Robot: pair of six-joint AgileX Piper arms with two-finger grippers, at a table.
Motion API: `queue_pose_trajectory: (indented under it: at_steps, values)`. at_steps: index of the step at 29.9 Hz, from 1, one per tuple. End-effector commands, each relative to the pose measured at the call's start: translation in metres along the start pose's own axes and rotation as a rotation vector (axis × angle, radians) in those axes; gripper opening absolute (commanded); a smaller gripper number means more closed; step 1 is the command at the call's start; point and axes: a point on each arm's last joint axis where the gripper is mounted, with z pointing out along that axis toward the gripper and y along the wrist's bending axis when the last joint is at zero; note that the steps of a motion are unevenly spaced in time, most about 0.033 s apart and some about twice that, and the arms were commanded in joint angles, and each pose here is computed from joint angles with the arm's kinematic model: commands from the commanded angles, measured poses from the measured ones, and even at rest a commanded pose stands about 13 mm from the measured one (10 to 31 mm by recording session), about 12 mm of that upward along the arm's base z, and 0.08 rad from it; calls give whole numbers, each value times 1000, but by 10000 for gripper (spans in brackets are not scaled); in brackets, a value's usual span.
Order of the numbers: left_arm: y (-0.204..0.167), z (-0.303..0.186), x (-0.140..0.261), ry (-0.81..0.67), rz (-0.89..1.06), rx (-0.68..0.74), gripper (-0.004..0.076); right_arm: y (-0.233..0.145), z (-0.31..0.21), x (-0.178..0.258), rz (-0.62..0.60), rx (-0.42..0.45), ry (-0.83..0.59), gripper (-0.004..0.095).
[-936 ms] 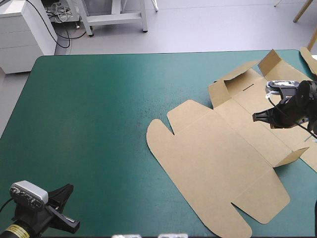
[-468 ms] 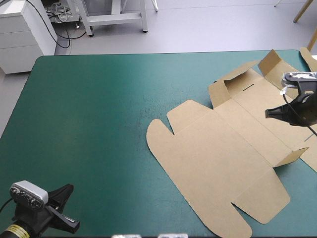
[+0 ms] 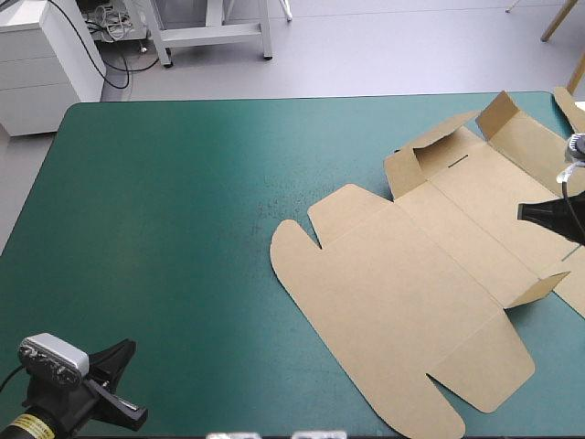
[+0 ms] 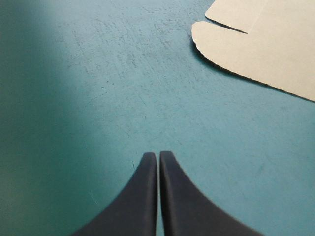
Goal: Fold the box
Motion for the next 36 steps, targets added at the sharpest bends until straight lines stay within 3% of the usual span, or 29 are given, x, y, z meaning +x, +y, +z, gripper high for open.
queue_pose_trajectory:
  at_steps: [1,17,20,25,27,36]
  values:
    - [0,-4,-14,-87,-4,5,-8,-9,-7,1,55,11,-60,-22]
    - [0,-4,-15,-88,-4,5,-8,-27,17,38,188,66,63,9]
    - [0,-4,-15,-88,-4,5,-8,-23,17,37,218,28,59,125]
    - [0,-4,-15,-88,-3,4,-8,-14,17,35,275,-74,47,492]
    - [0,-4,-15,-88,-3,4,-8,-13,17,35,317,-79,48,568]
    - [2,-4,-14,-86,22,-19,-8,-14,17,35,443,-69,55,560]
